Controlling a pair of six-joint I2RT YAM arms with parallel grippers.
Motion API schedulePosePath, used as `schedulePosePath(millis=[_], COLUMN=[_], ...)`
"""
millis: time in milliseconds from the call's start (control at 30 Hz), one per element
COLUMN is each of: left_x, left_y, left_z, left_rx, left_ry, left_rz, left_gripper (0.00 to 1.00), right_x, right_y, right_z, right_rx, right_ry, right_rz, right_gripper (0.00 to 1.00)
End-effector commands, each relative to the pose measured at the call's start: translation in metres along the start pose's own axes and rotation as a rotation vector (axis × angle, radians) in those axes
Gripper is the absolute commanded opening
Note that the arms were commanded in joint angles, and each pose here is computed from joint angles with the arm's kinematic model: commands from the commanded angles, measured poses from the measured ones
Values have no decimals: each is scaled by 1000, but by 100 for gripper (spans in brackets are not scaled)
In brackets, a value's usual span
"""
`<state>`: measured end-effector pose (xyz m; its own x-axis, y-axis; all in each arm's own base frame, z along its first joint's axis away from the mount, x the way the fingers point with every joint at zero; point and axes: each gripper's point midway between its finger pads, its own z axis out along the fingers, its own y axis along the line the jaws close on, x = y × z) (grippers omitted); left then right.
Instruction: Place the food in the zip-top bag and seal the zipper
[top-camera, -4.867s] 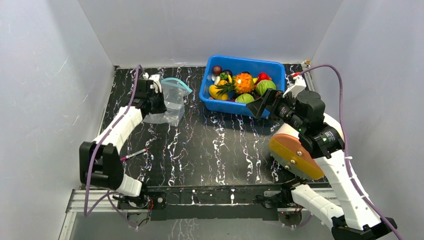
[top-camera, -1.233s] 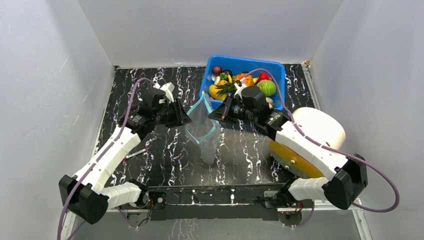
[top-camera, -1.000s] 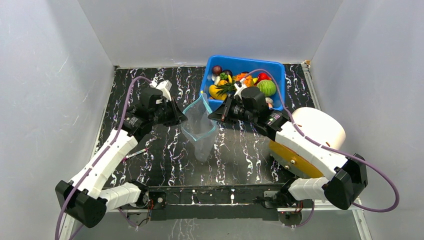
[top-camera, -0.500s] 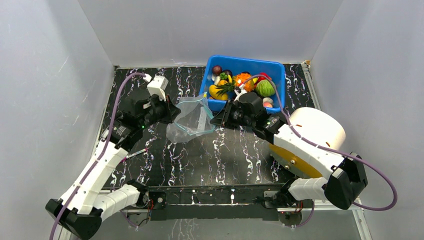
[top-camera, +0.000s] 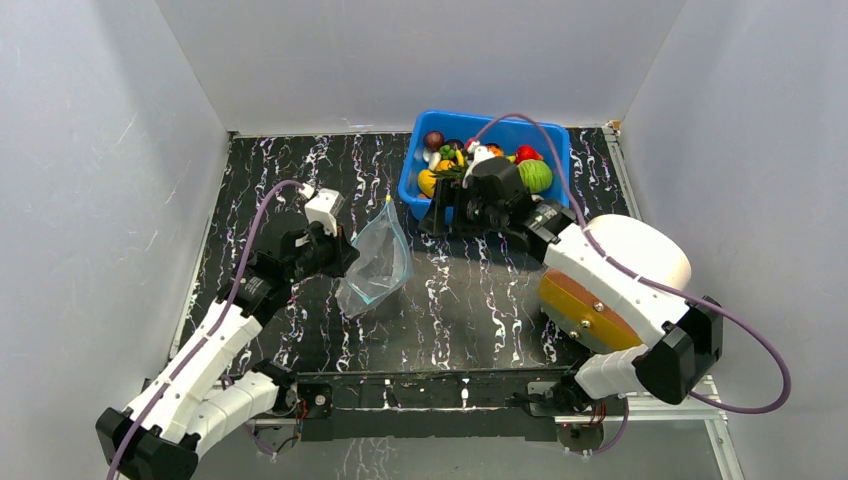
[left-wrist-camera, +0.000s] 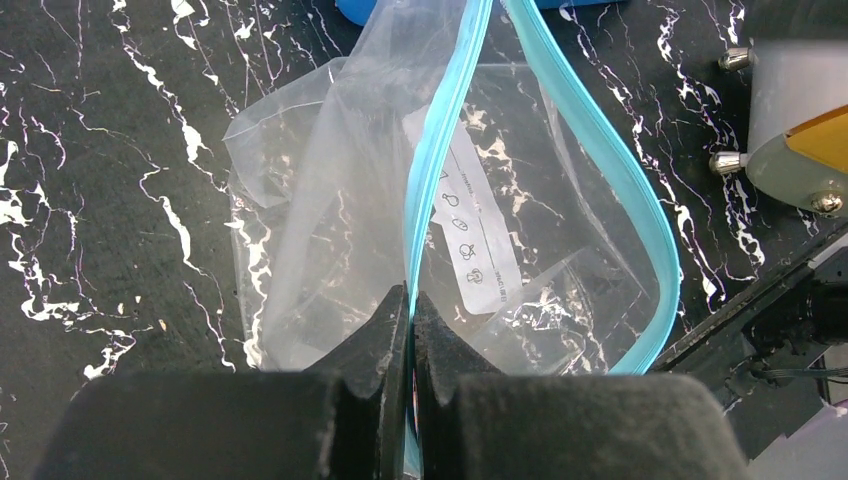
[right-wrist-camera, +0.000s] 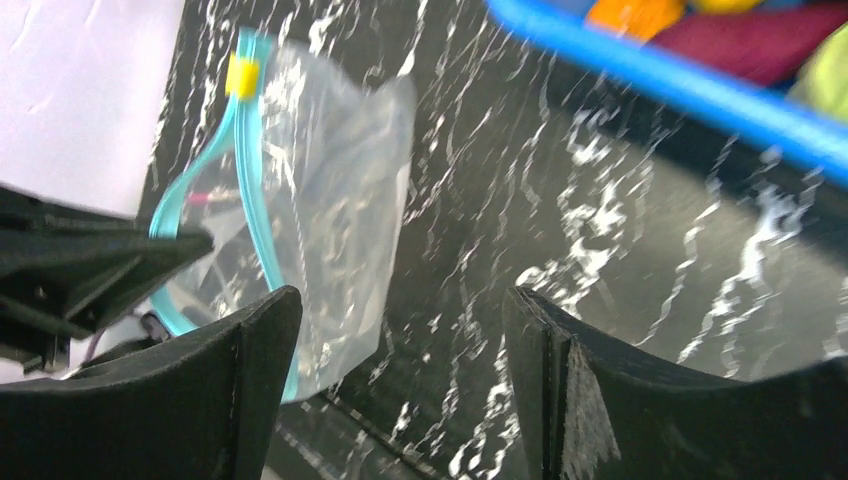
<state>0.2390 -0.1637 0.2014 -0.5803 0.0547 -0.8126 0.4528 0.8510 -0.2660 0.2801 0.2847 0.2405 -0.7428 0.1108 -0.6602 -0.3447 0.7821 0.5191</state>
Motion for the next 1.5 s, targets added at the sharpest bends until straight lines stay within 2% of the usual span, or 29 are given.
schedulePosePath(millis=[0,133,267,400,533,600,667,733,933,1100,1467], left_x=[-1,3,6,3,-6,-15,-25,-33,-37,-27,-9], left_y=[-5,-8,-11,-13,-5,1,5,8,18,13,12], left_z=[-5,-12,-15,-18,-23,-30,-37,-44,-53,-50,-45], left_rx=[41,66,91,96,53,9,-22,-45,-104,-62,-44], left_ry=[-60,-118,-148,-175,-181,-194,-215,-230,-217,-212,-216], left_rz=[44,58,44,47,132,186,240,292,372,344,260], left_gripper=[0,0,0,0,0,0,0,0,0,0,0], right_x=[-54,-83,-111,-122,-124,-130,-136,-142,-144,-129,-109], right_y=[-23,-36,-69,-104,-127,-138,-148,-150,-146,-152,-149], right_z=[-14,-18,-19,-8,13,18,23,31,65,82,133], right_rx=[133,187,326,394,418,455,487,486,445,507,566], right_ry=[-100,-153,-256,-302,-331,-360,-384,-395,-369,-341,-283], right_rz=[-137,-156,-127,99,351,470,546,599,744,931,1067], right_gripper=[75,78,77,77,77,80,88,90,77,75,70])
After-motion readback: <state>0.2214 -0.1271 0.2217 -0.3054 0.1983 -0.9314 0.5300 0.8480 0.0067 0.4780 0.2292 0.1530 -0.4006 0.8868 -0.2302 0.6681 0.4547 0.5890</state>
